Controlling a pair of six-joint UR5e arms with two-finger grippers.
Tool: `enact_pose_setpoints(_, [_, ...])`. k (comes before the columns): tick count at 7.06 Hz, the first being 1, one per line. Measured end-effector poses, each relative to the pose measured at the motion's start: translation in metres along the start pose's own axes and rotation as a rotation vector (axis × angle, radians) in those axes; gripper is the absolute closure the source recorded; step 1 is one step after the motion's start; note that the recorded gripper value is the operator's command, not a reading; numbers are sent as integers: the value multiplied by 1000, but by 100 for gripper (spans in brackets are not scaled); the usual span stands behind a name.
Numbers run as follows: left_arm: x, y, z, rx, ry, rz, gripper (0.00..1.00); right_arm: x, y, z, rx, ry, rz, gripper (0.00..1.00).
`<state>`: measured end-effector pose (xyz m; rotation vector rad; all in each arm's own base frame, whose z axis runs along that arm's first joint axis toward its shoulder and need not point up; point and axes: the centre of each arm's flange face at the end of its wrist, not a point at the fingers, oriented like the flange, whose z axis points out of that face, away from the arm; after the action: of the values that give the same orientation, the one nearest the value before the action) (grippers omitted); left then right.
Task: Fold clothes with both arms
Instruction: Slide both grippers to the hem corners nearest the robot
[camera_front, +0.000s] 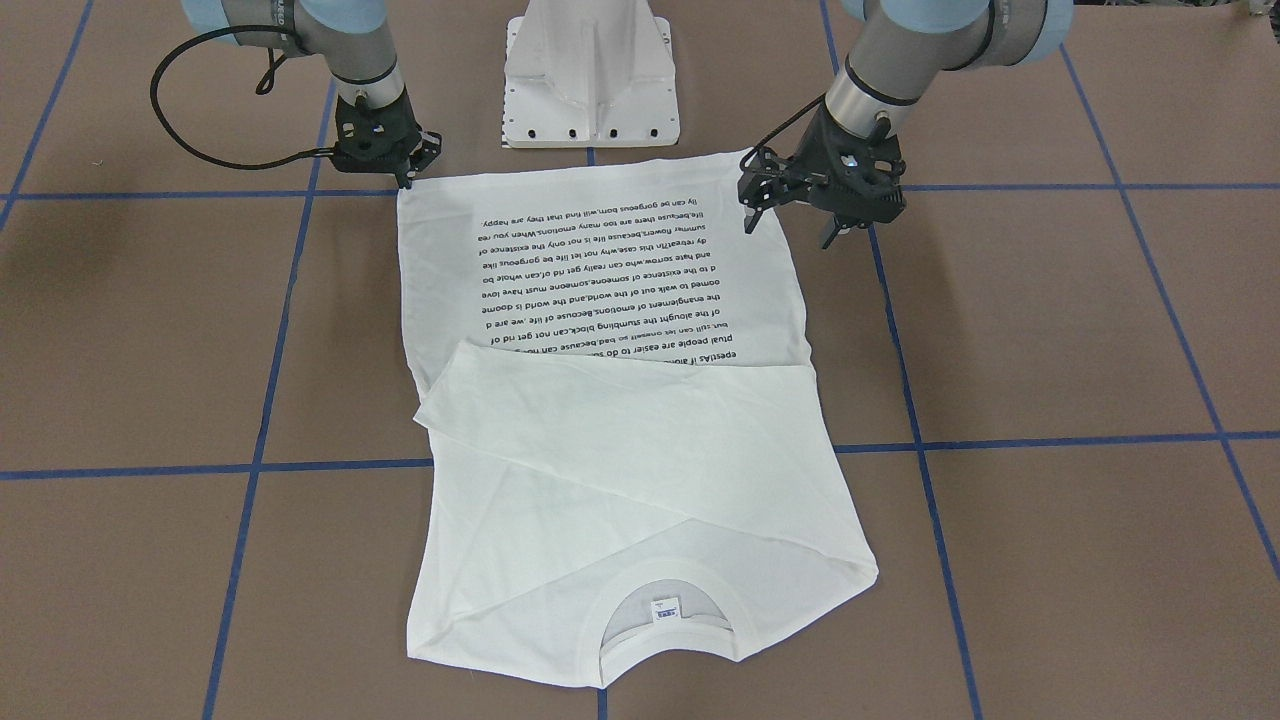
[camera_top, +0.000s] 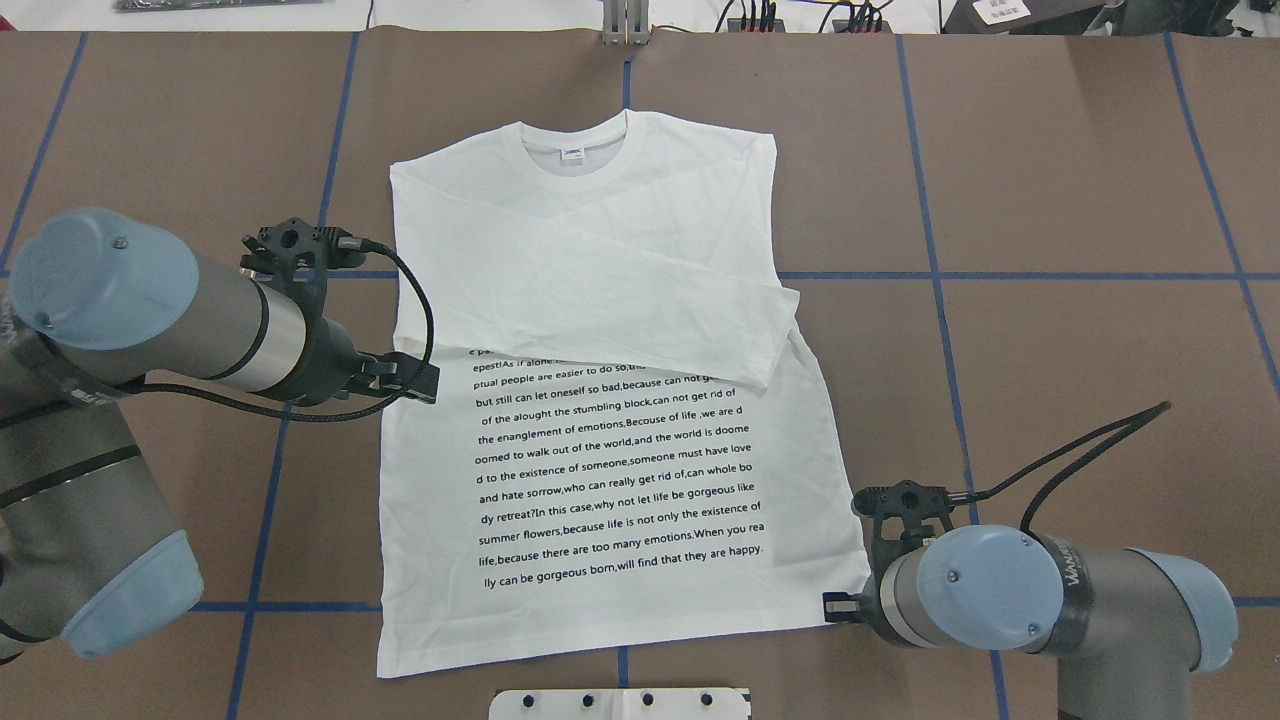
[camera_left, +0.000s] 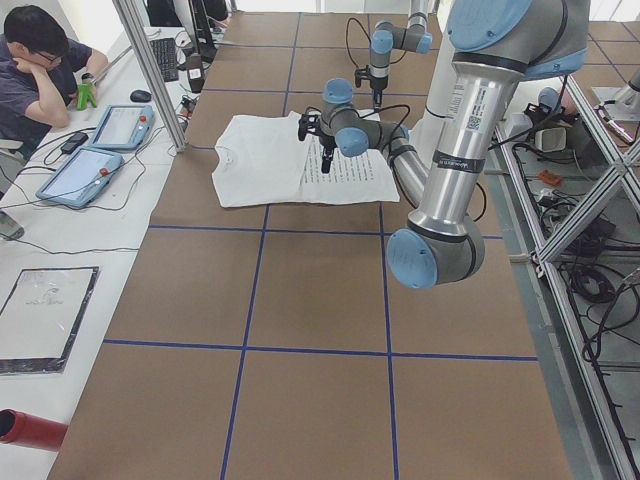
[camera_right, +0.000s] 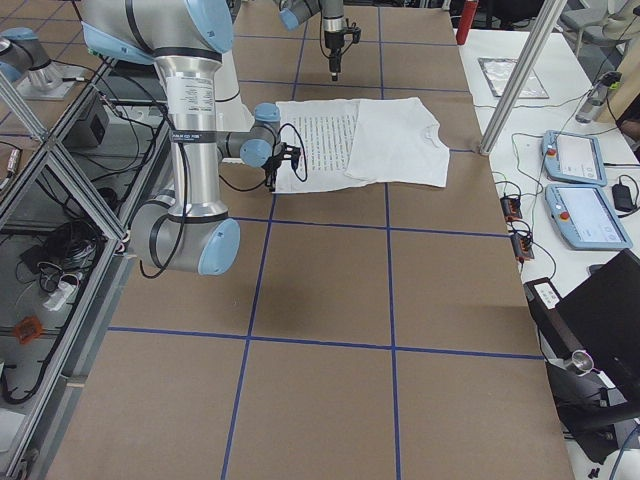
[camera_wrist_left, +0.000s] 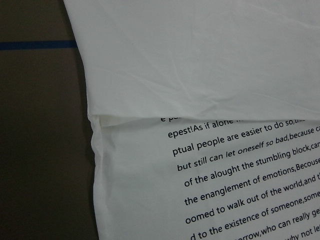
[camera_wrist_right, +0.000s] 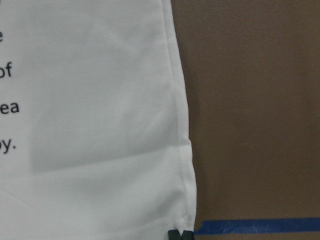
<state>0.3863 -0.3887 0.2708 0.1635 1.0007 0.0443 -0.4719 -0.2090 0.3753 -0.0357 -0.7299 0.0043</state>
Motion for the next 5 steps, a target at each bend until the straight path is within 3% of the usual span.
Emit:
enact_pose_setpoints(2, [-5,17,10,-20,-16,-83,0,-2,-5,-9,14,-16,6,100])
enact_pose_setpoints(5, [-9,126,48,-97,-48,-237,1,-5,-12,-23,47,-40,15,100])
